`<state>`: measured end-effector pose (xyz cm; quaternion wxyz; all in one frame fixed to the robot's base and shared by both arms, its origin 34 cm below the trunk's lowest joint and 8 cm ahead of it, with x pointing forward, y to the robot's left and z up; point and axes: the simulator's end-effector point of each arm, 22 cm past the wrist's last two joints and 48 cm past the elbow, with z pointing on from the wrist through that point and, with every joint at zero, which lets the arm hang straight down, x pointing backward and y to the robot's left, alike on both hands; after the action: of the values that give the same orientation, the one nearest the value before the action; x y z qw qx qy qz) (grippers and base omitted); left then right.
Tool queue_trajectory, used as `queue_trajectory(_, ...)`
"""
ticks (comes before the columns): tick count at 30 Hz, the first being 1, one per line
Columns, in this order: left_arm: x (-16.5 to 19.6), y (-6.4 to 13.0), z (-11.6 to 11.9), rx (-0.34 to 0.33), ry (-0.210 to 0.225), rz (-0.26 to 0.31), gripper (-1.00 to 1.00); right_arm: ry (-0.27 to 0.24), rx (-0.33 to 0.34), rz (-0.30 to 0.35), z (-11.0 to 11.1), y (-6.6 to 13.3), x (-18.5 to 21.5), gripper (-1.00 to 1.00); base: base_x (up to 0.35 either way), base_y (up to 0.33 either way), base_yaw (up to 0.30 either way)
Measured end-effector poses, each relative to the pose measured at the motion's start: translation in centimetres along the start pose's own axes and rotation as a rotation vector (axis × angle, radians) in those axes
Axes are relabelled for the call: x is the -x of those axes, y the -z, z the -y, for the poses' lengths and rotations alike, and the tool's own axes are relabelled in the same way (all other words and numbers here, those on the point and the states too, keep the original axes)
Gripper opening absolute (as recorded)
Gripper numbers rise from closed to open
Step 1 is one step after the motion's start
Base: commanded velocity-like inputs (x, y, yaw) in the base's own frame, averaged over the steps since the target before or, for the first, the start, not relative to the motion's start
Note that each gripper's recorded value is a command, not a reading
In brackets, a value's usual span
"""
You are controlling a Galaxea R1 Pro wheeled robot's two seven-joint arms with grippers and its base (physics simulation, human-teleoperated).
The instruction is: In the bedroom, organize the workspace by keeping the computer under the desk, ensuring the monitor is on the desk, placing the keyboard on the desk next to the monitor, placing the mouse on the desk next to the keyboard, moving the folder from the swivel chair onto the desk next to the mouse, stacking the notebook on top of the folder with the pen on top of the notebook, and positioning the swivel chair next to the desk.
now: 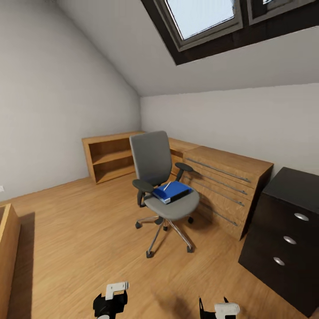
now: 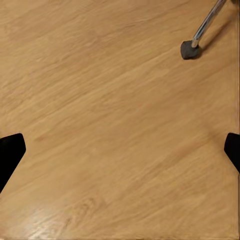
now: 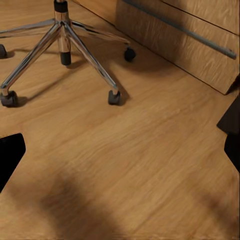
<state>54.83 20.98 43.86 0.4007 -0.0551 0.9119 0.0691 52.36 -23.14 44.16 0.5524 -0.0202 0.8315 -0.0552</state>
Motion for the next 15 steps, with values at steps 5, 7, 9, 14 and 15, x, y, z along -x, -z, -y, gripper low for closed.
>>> queue_trajectory(5,-0.1,0.6,-0.2,0.003,-0.005,-0.020,1.00,0.000,0.001,0.004,0.1,0.3,1.1,1.00,-0.325,0.169,-0.272)
queue_trajectory(7,0.0,0.8,-0.2,0.004,-0.007,-0.025,1.00,0.000,0.001,0.005,0.2,0.3,1.6,1.00,-0.325,0.171,-0.214)
queue_trajectory(9,0.1,1.1,-0.3,0.004,-0.007,-0.030,1.00,-0.002,0.001,0.004,0.1,0.5,2.0,1.00,-0.325,0.172,-0.126)
queue_trajectory(14,0.8,1.6,-0.4,0.006,0.001,-0.037,1.00,-0.003,0.002,0.003,0.2,0.7,3.0,1.00,-0.325,0.173,-0.047)
queue_trajectory(15,0.8,1.7,-0.5,0.007,0.010,-0.040,1.00,-0.004,0.001,0.003,0.2,0.8,3.2,1.00,-0.325,0.175,-0.015)
